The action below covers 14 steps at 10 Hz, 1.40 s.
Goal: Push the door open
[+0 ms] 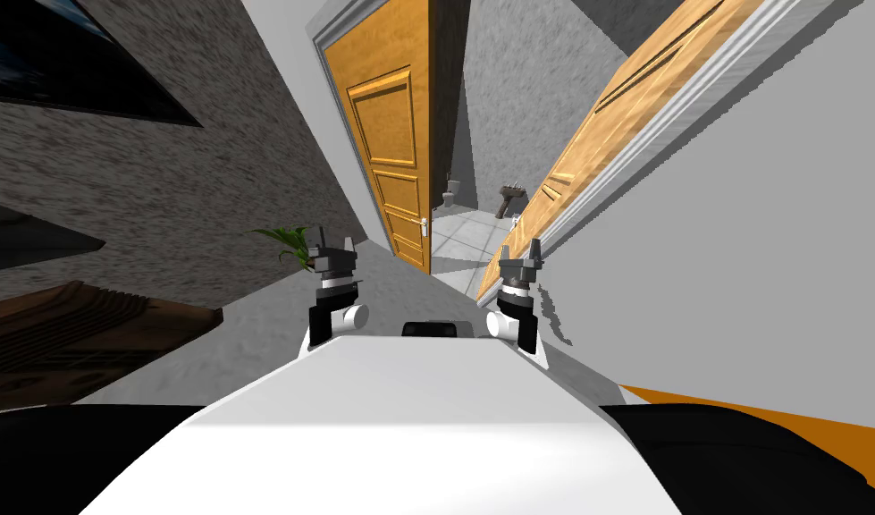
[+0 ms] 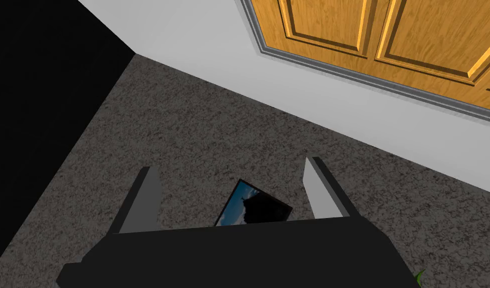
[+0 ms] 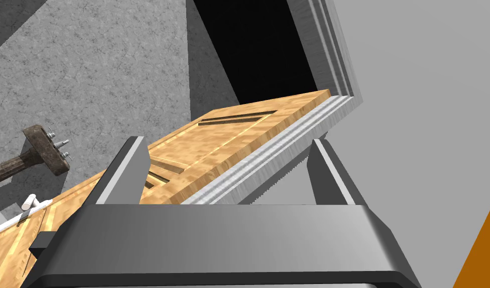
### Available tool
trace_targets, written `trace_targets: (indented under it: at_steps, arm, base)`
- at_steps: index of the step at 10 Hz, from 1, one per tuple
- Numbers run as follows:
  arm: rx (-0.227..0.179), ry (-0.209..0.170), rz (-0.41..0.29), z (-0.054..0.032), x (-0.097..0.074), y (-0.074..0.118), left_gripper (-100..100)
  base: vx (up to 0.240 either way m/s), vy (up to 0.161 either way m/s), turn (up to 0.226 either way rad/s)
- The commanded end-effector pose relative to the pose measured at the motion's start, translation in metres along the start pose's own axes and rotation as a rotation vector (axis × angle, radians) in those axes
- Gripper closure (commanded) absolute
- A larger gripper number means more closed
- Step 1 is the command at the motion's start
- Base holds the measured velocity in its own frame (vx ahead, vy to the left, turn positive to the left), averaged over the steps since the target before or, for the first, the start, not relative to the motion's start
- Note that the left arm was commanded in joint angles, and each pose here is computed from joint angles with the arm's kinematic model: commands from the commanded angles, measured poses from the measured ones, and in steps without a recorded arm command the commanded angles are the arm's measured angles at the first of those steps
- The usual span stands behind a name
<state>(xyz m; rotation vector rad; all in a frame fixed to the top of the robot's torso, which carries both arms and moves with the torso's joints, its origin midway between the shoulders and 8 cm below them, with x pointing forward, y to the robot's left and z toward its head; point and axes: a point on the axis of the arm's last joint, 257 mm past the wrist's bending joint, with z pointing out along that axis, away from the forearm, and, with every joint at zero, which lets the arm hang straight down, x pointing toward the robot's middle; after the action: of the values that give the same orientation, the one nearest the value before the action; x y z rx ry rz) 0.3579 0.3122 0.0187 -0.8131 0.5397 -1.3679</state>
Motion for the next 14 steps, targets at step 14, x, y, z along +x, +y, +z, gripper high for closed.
trace_targets:
  at_steps: [14]
  arm:
    - [-0.165,0.106,-0.095,0.0054,0.054,0.12,-100]
  base:
    - [0.073,0.056,-0.039]
